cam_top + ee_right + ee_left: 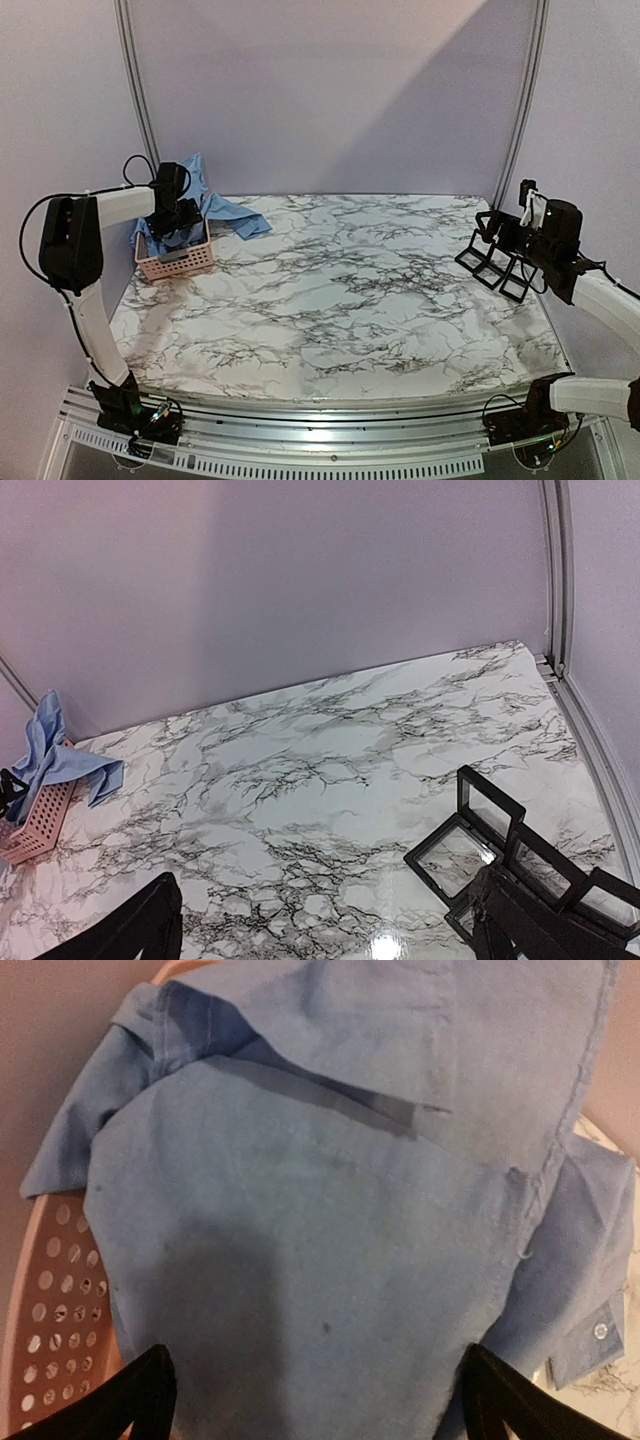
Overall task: Remove the brooch from the garment
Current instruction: Pick up the crumpled clothing from the bin.
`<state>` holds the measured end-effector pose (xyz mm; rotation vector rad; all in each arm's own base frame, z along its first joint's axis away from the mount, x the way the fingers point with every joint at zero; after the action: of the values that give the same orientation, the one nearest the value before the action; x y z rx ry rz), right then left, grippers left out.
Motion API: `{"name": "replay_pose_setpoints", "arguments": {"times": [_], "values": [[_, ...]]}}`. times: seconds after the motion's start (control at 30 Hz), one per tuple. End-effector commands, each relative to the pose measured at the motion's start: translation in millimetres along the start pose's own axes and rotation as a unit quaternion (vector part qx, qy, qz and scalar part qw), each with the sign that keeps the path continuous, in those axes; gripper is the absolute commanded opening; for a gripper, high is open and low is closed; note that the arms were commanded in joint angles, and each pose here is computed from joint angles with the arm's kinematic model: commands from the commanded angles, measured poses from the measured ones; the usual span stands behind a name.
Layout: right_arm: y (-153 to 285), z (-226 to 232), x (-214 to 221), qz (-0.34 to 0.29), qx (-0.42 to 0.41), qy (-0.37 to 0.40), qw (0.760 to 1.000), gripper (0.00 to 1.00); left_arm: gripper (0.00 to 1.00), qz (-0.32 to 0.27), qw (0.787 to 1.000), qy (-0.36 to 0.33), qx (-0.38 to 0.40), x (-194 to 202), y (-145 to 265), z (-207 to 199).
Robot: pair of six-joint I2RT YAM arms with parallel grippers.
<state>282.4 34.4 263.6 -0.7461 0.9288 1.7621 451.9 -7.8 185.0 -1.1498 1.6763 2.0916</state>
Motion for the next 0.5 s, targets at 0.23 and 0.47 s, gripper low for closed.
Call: {"name": "replay_pose_setpoints", "arguments": {"times": [0.23, 0.47], "values": [[0, 2, -3, -0.002, 0.008, 0.01, 1.0, 0.99, 1.0, 0.058, 0.998, -0.004, -0.033, 13, -67, 16], [-2, 2, -3, -0.002, 0.009, 0.006, 1.0, 0.99, 1.0, 0.098, 0.994, -0.021, -0.037, 28, -96, 13]]}}
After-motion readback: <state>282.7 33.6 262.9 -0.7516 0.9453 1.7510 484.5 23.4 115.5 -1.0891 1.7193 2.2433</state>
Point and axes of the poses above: each gripper's point midway between its finger pads, its own y axis back along the fingers, its own z axis along the line the jaws close on, x = y × z, the point moved 9 cm from there along y, back along the fingers, and after that the axes turned 10 degrees about -y, right-handed, at the moved point
